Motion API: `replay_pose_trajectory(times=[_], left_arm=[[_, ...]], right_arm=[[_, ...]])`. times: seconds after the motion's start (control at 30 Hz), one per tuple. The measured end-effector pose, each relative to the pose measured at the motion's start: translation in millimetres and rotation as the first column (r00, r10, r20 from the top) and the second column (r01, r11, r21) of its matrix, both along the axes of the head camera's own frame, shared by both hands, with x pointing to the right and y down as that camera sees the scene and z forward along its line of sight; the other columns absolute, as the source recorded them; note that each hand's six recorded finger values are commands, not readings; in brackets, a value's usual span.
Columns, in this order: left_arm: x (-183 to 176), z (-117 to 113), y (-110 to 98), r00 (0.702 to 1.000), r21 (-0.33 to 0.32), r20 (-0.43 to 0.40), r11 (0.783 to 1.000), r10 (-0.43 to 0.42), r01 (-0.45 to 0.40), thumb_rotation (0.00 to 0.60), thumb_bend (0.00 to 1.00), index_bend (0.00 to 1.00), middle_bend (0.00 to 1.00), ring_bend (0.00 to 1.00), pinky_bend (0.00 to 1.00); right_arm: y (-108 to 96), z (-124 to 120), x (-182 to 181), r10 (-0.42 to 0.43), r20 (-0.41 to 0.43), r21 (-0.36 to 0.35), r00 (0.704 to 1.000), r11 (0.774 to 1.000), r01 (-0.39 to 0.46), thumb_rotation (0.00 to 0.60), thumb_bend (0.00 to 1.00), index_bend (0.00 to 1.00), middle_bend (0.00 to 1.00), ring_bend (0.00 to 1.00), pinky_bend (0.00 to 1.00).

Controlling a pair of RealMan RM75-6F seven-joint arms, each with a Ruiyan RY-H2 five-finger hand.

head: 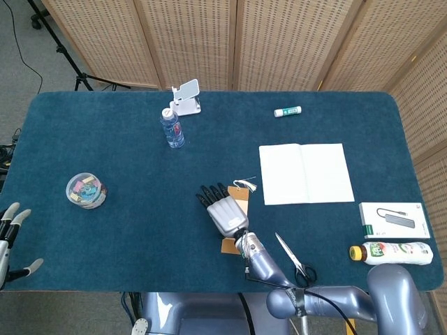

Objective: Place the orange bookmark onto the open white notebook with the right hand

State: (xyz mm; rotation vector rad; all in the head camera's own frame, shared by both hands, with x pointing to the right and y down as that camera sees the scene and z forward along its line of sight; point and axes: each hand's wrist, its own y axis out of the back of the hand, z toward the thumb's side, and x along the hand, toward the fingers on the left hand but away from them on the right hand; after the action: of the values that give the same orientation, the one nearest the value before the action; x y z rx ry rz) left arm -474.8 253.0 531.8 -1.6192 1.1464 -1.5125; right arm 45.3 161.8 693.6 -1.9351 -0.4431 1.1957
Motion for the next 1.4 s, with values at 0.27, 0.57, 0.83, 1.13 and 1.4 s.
replay_pose_trajectory(times=[0.27,0.57,0.83,1.13,1.4], left_arm=[[0,-1,0,1.0,0.006,-0.002,1.0,0.0,0.0,0.6,0.0,0.0,0.0,0.0,0.0],[-2,-4,0,1.0,0.016,-0.008,1.0,-0.008,0.008,0.6,0.0,0.0,0.0,0.0,0.0],[-1,-3,1,1.0,0.011,-0.002,1.0,-0.001,0.001,0.6,0.0,0.0,0.0,0.0,0.0],[4,0,2,1.0,0.004,0.006,1.0,0.011,-0.011,0.6,0.0,0.0,0.0,0.0,0.0],[6,1,3,1.0,0.002,0.01,1.0,0.015,-0.015,0.6,0.0,0.0,0.0,0.0,0.0]], right_arm=[[25,3,-14,-0.009,-0.027,-0.023,1.0,1.0,0.008,0.6,0.0,0.0,0.0,0.0,0.0],[36,7,-9,-0.035,-0.074,-0.014,0.997,0.999,0.034,0.6,0.0,0.0,0.0,0.0,0.0],[43,6,9,-0.045,-0.126,-0.01,0.991,0.999,0.044,0.6,0.0,0.0,0.0,0.0,0.0],[48,4,46,-0.043,-0.222,-0.017,0.974,0.999,0.04,0.6,0.0,0.0,0.0,0.0,0.0],[42,12,76,-0.03,-0.293,0.013,0.956,0.999,0.035,0.6,0.0,0.0,0.0,0.0,0.0]])
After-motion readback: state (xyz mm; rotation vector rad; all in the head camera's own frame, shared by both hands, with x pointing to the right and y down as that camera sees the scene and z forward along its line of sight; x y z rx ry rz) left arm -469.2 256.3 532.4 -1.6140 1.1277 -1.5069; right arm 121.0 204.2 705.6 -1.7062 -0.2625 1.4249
